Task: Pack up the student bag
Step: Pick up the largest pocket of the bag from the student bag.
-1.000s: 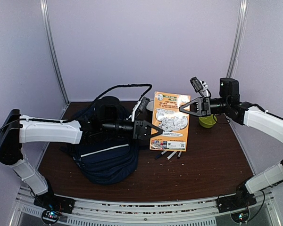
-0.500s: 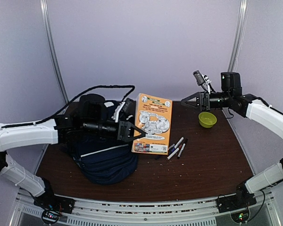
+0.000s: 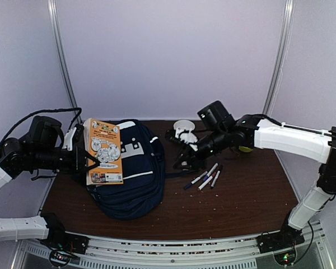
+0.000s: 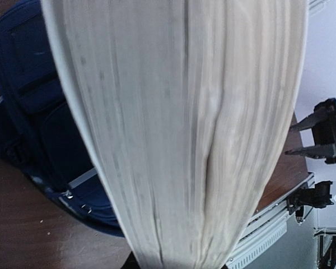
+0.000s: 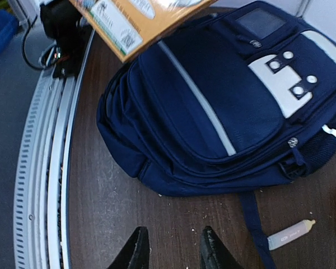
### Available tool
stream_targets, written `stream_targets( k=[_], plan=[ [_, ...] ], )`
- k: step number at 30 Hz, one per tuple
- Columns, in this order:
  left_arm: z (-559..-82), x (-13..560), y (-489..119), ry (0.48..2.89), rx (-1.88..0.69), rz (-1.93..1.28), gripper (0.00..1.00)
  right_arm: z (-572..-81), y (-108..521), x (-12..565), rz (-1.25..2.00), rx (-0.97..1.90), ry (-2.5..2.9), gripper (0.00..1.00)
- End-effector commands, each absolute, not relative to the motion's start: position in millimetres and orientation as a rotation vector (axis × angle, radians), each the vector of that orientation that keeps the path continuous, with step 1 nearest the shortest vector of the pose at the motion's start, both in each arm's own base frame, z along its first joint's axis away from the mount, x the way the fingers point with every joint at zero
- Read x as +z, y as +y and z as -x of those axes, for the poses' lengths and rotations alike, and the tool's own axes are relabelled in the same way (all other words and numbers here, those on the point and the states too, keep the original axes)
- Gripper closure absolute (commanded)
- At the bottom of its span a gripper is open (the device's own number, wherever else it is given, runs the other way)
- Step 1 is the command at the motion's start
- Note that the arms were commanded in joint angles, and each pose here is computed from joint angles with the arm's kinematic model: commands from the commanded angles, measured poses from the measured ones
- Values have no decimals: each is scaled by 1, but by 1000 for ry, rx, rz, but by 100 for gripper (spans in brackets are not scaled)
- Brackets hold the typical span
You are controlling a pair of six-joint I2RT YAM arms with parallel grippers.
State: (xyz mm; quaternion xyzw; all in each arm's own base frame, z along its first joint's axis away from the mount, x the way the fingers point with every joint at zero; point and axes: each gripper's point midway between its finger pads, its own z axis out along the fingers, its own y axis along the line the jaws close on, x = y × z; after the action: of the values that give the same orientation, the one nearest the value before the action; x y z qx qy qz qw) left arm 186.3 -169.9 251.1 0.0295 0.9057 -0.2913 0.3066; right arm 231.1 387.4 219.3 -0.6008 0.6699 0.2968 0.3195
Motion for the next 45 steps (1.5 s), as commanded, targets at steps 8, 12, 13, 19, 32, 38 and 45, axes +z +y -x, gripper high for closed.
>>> stream_targets(
  k=[8, 12, 13, 19, 32, 38, 45],
  plan=[
    [-185, 226, -134, 2435, -697, 18, 100, -204, 478, 144, 1929, 428, 1614, 72],
    [-187, 233, -129, 2403, -702, 11, 100, -202, 501, 126, 1992, 351, 1569, 69],
    [-186, 234, -128, 2402, -702, 7, 100, -202, 505, 123, 1999, 338, 1561, 67],
    [-180, 252, -119, 2389, -668, -29, 100, -202, 519, 98, 2046, 284, 1557, 55],
    [-181, 274, -119, 2339, -673, -66, 100, -206, 516, 71, 2101, 234, 1604, 47],
    [-179, 275, -119, 2337, -666, -96, 100, -188, 508, 62, 2222, 304, 1574, 34],
    [-177, 279, -119, 2363, -639, -137, 100, -231, 526, 83, 1967, 318, 1710, 63]
  ],
)
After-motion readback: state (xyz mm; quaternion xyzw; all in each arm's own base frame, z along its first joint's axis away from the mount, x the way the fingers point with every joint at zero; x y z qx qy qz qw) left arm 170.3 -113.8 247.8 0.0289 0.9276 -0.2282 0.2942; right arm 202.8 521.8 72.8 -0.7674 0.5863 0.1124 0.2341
